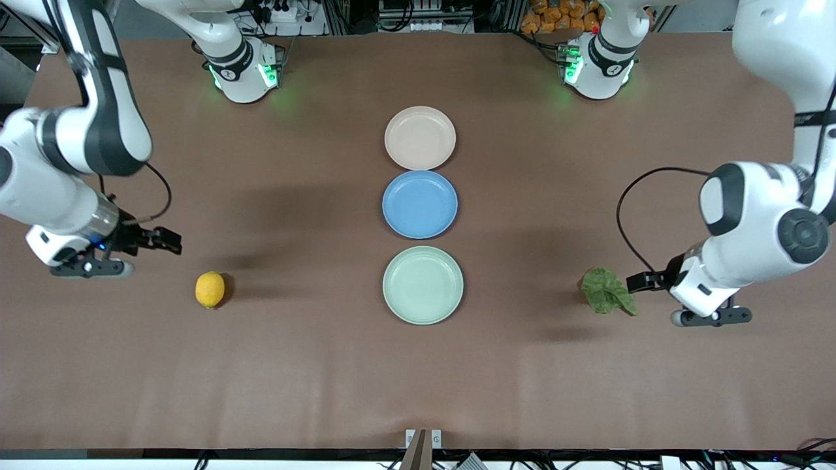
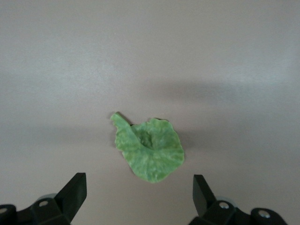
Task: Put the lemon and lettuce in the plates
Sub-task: 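Lower the right gripper to the lemon while the left gripper reaches the lettuce, then close the right gripper on the lemon while the left gripper grasps the lettuce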
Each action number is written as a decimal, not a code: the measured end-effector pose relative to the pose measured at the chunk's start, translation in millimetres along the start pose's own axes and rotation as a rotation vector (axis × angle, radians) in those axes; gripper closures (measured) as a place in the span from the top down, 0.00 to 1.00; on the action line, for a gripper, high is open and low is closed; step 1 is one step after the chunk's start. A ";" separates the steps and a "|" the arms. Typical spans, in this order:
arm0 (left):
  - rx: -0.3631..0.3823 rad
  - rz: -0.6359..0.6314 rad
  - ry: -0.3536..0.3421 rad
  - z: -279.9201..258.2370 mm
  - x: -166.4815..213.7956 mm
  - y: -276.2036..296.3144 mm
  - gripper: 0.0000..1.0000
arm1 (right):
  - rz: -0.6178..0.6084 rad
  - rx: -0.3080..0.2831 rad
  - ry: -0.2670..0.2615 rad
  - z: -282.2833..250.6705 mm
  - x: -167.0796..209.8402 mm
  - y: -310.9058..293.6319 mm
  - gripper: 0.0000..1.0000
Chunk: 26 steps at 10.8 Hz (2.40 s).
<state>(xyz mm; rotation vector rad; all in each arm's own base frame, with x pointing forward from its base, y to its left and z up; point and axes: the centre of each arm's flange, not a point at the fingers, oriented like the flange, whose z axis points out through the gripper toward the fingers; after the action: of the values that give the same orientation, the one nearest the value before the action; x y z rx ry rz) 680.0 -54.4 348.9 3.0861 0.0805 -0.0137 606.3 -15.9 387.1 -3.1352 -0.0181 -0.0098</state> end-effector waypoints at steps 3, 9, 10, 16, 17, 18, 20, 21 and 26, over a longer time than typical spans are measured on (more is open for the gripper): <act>0.030 0.039 -0.054 51.6 -1.0 11.8 1.00 | 0.037 0.048 -0.048 57.3 14.7 -0.7 1.00; 0.044 0.060 -0.041 134.9 -10.6 6.9 1.00 | 0.083 0.087 -0.096 146.5 26.5 -1.7 1.00; 0.045 0.058 -0.048 140.0 -11.4 4.8 1.00 | 0.085 0.085 -0.097 160.2 27.1 -0.8 1.00; 0.052 0.052 -0.060 160.5 -13.8 -4.8 0.78 | 0.091 0.080 -0.125 197.6 33.6 1.9 1.00; 0.059 0.061 -0.057 164.1 -13.8 -4.9 0.78 | 0.090 0.080 -0.127 201.6 35.2 1.3 1.00; 0.063 0.066 -0.052 167.3 -13.6 -4.9 0.73 | 0.088 0.080 -0.128 203.4 36.0 -0.1 1.00; 0.062 0.070 -0.049 171.8 -13.7 -3.6 0.64 | 0.075 0.079 -0.118 201.6 38.5 -7.9 0.95; 0.067 0.074 -0.043 169.8 -12.4 -4.2 0.49 | 0.071 0.078 -0.112 200.9 39.6 -10.7 0.80; 0.064 0.085 0.005 145.5 -1.1 4.4 0.05 | 0.070 0.078 -0.108 200.2 40.5 -10.8 0.70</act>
<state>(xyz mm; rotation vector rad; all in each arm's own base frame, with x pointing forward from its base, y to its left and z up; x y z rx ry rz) 678.1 -66.8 203.9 3.1504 -0.0519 -0.0050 647.9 -3.4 187.2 -3.0523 0.0884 0.1565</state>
